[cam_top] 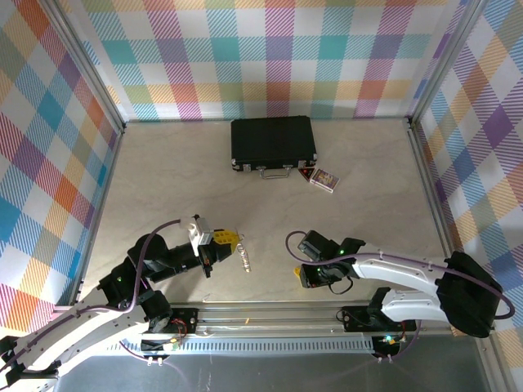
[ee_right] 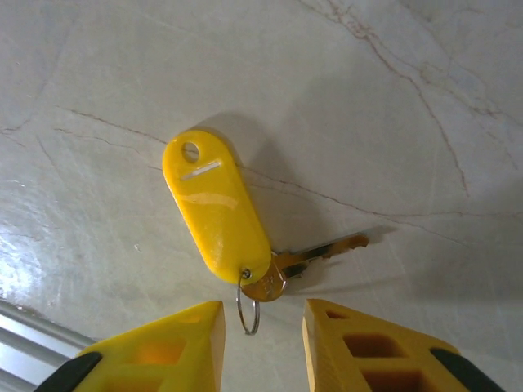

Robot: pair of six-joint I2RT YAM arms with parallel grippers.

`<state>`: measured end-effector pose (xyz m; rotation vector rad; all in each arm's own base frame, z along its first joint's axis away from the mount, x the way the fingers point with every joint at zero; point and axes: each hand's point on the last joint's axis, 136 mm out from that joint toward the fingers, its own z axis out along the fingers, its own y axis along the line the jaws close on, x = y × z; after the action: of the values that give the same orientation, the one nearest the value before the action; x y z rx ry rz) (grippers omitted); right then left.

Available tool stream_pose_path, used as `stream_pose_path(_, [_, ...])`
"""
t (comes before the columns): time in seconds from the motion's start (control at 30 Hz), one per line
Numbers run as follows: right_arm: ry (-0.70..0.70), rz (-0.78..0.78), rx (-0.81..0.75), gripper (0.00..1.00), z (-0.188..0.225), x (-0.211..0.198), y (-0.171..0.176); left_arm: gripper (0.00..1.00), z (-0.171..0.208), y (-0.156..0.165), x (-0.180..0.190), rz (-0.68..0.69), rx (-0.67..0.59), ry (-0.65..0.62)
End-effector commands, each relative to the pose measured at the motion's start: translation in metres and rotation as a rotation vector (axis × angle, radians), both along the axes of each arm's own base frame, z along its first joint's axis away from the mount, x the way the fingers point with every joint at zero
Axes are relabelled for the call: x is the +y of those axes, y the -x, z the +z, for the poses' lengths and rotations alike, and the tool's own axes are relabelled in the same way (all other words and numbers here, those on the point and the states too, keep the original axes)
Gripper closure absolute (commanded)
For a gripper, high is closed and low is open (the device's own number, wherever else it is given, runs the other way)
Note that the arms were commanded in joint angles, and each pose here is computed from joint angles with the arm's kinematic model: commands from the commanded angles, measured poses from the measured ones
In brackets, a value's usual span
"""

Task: Put the keys on the keyring

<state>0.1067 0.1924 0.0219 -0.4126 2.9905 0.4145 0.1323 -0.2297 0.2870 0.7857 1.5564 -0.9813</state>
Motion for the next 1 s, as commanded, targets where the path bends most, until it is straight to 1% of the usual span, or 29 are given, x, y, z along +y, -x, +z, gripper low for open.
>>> stream_pose_path(0.0, [0.011, 0.035, -0.033, 0.71, 0.001, 0.005, -0.004, 1.0, 0.028, 0.003, 0.001, -0.015, -0.04, 0.082])
stream_pose_path(0.1, [0.008, 0.045, -0.034, 0.74, 0.001, 0.007, -0.005, 1.0, 0.029, 0.004, 0.002, -0.014, -0.037, 0.088])
stream_pose_path(0.23, [0.013, 0.059, -0.031, 0.81, 0.001, 0.01, -0.006, 1.0, 0.03, 0.005, 0.006, -0.004, -0.035, 0.106])
stream_pose_path(0.37, [0.009, 0.06, -0.038, 0.86, 0.004, 0.011, -0.007, 1.0, 0.028, 0.004, 0.005, -0.006, -0.027, 0.102])
stream_pose_path(0.53, [0.028, 0.072, -0.036, 0.95, 0.01, 0.012, -0.009, 1.0, 0.028, 0.005, 0.007, -0.001, -0.018, 0.107])
stream_pose_path(0.6, [0.055, 0.075, -0.017, 0.99, 0.013, 0.01, -0.008, 1.0, 0.028, 0.005, 0.007, 0.0, -0.015, 0.104])
stream_pose_path(0.67, [0.115, 0.084, 0.024, 1.0, 0.017, 0.007, -0.006, 1.0, 0.029, 0.004, 0.007, 0.002, -0.019, 0.102])
stream_pose_path(0.8, [0.25, 0.158, 0.166, 1.0, 0.025, 0.009, -0.004, 1.0, 0.032, 0.004, 0.01, 0.014, -0.032, 0.098])
stream_pose_path(0.83, [0.26, 0.176, 0.207, 1.0, 0.026, 0.012, -0.005, 1.0, 0.032, 0.004, 0.011, 0.017, -0.034, 0.102])
stream_pose_path(0.97, [0.222, 0.262, 0.412, 1.0, 0.039, 0.03, -0.012, 1.0, 0.033, 0.006, 0.017, 0.027, -0.038, 0.114])
